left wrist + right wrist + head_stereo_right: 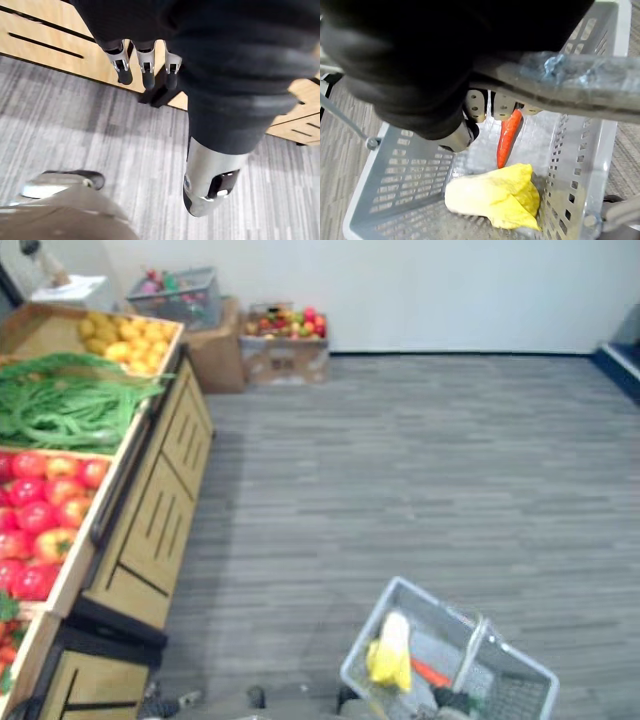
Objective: Pick vegetable in the basket
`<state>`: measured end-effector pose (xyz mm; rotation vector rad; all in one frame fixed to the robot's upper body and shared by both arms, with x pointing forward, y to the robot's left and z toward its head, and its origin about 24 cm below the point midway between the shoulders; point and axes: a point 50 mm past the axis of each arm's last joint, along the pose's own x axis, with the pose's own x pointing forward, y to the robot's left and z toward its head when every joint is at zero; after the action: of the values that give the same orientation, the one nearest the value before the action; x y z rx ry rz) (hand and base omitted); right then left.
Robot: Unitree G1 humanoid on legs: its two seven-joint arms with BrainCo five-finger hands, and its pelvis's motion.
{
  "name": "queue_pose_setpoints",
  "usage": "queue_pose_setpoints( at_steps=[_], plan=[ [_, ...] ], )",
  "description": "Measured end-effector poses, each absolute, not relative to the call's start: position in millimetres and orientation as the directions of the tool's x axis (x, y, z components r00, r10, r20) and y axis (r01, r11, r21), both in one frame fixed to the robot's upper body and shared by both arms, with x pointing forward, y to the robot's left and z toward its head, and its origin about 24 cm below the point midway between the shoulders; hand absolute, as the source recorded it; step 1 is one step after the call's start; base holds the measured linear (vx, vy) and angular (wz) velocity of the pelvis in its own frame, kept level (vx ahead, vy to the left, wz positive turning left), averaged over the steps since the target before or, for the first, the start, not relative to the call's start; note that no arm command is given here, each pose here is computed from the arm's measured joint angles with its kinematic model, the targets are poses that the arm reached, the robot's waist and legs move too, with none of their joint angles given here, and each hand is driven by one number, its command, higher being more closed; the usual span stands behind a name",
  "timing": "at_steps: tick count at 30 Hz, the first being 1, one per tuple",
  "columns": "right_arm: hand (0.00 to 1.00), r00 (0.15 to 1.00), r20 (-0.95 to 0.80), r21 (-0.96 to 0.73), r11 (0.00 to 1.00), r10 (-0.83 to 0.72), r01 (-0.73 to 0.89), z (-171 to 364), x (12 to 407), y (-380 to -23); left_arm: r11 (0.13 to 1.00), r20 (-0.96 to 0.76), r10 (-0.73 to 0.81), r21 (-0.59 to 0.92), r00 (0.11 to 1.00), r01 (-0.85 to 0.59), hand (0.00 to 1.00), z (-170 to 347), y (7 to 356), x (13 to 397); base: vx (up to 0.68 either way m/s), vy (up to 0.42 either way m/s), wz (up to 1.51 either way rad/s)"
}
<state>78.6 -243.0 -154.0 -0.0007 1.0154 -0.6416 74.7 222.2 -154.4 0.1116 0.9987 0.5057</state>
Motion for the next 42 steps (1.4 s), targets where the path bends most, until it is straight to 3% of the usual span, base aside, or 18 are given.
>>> queue_pose_setpoints(
  at_steps=[12, 18, 25, 31, 42],
  plan=[
    [1.0, 0.47, -0.727, -0.224, 0.821, -0.5, 0.525, -143.1, 107.3, -234.7, 0.908, -0.767, 0.417, 0.33, 0.487, -0.259, 0.0, -153.2, 217.8, 87.0, 0.09, 0.063, -0.41],
    [1.0, 0.486, -0.714, -0.225, 0.823, -0.504, 0.522, -141.4, 110.7, -234.6, 0.903, -0.759, 0.429, 0.337, 0.489, -0.268, 0.0, -151.7, 222.4, 88.6, 0.09, -0.067, 0.12],
    [1.0, 0.396, -0.757, -0.243, 0.787, -0.52, 0.567, -147.9, 93.1, -242.3, 0.895, -0.784, 0.427, 0.294, 0.451, -0.336, 0.0, -155.8, 211.7, 82.1, 0.11, -0.242, 0.23],
    [1.0, 0.296, -0.823, -0.261, 0.785, -0.485, 0.562, -159.3, 68.1, -239.5, 0.875, -0.831, 0.419, 0.262, 0.366, -0.406, 0.0, -162.6, 208.7, 56.5, 0.0, -0.1, 0.19],
    [1.0, 0.276, -0.836, -0.245, 0.773, -0.474, 0.585, -161.1, 62.2, -238.5, 0.892, -0.864, 0.375, 0.238, 0.335, -0.385, 0.0, -166.9, 208.2, 50.5, -0.03, -0.006, 0.04]
  ],
)
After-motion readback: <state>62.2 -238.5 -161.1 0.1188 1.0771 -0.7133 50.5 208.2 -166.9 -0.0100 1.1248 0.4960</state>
